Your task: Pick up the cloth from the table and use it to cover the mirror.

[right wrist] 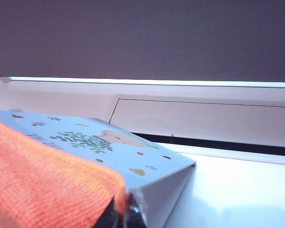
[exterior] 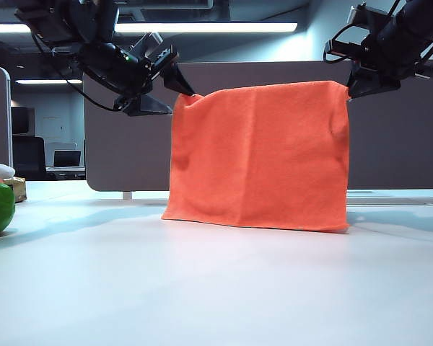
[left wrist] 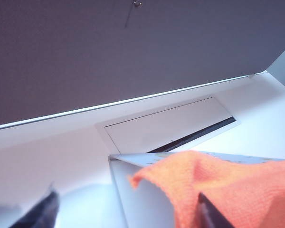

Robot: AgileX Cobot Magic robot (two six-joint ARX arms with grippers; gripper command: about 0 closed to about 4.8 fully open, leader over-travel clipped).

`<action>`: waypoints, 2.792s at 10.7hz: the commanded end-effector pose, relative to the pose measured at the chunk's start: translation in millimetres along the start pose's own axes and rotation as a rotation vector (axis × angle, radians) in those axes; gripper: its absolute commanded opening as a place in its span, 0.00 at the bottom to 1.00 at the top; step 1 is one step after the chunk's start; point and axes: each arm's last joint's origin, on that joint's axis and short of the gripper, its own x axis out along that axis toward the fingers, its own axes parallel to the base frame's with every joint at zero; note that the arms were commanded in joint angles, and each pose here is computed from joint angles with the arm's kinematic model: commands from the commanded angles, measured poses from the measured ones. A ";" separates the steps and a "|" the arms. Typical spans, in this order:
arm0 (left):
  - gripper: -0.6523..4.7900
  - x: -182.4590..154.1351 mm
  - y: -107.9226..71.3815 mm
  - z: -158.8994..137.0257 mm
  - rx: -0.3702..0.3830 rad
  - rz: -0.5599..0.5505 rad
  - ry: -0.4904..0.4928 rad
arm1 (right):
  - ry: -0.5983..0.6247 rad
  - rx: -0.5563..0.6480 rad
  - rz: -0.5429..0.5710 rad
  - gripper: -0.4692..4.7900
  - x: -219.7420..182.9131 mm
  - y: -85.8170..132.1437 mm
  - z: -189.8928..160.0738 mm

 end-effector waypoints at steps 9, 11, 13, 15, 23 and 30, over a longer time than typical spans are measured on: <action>0.87 -11.8 6.3 23.7 -0.121 -0.022 -0.176 | -0.026 -0.010 -0.006 0.13 -1.5 0.1 3.9; 0.87 -11.7 6.3 23.4 -0.126 -0.024 -0.173 | -0.102 -0.022 0.007 0.26 -3.6 1.7 13.2; 0.87 -11.7 6.3 23.3 -0.126 -0.026 -0.172 | -0.173 -0.024 -0.062 0.27 -7.5 0.2 21.4; 0.87 -11.6 6.5 22.5 -0.131 -0.025 -0.164 | -0.271 -0.018 -0.093 0.27 -18.9 -9.4 35.4; 0.79 -10.9 7.2 17.3 -0.160 -0.033 -0.109 | -0.233 -0.078 0.308 0.43 -22.6 3.2 36.4; 0.11 -74.5 -14.6 53.5 0.133 0.165 -0.062 | -0.233 -0.229 -0.092 0.08 -82.8 -4.3 52.2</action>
